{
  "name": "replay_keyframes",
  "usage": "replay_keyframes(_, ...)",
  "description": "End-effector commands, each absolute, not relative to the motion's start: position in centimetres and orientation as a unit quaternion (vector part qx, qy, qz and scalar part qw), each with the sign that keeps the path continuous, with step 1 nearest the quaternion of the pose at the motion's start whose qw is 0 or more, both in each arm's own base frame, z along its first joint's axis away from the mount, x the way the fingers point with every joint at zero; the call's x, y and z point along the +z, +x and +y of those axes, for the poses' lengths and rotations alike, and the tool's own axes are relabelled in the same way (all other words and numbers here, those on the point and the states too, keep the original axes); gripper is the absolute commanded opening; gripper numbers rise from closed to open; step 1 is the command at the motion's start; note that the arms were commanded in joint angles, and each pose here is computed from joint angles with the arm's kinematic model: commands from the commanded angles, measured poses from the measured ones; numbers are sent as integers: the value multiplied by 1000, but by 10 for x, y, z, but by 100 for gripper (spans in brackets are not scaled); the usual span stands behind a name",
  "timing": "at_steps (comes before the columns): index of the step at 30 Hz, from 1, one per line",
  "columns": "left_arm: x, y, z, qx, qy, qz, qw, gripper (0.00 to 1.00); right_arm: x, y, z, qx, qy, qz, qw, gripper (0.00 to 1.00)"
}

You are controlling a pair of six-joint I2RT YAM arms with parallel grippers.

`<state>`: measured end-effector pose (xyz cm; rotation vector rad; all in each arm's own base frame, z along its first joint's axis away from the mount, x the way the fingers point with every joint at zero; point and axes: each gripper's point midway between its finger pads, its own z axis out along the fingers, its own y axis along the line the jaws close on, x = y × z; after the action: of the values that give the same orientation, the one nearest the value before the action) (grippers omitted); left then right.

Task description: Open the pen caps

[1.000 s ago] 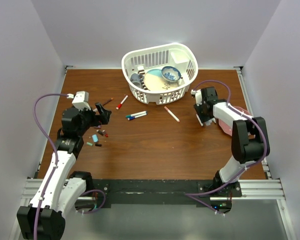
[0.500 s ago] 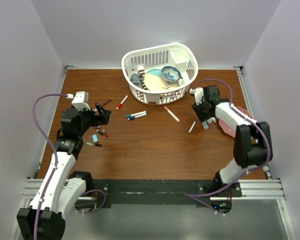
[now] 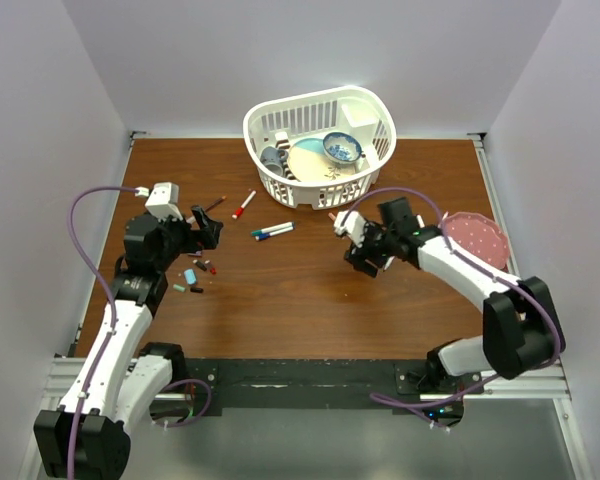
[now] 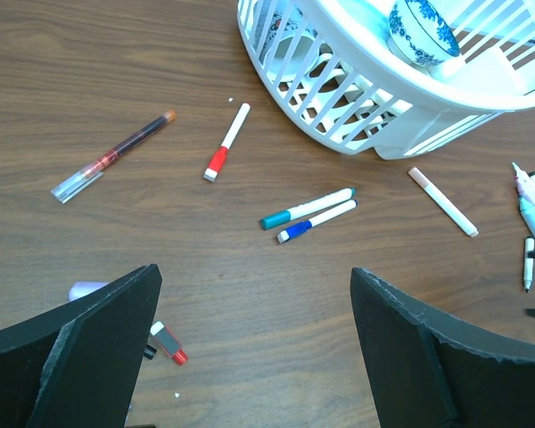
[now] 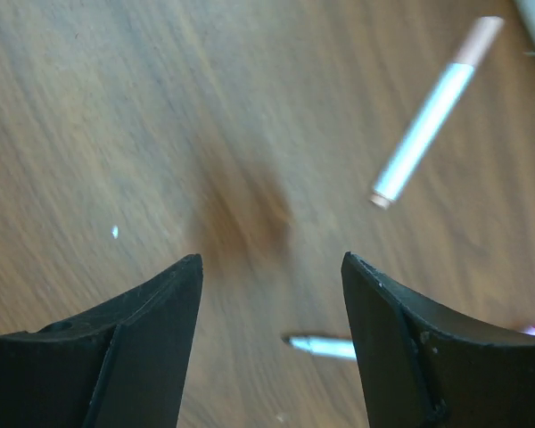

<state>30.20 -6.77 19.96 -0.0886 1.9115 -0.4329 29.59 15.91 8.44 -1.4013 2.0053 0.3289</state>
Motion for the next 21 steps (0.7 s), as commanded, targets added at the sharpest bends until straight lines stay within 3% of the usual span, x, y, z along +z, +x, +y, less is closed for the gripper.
replay_keyframes(1,206,308,-64,-174,-30,800,573,93,88,357,165,18,-475,786,394,69)
replay_keyframes(13,204,309,-63,-172,-31,803,569,93,51,392,178,-13,-433,824,365,71)
replay_keyframes(21,204,309,-63,-171,-31,803,570,93,24,387,179,-2,-441,843,309,45)
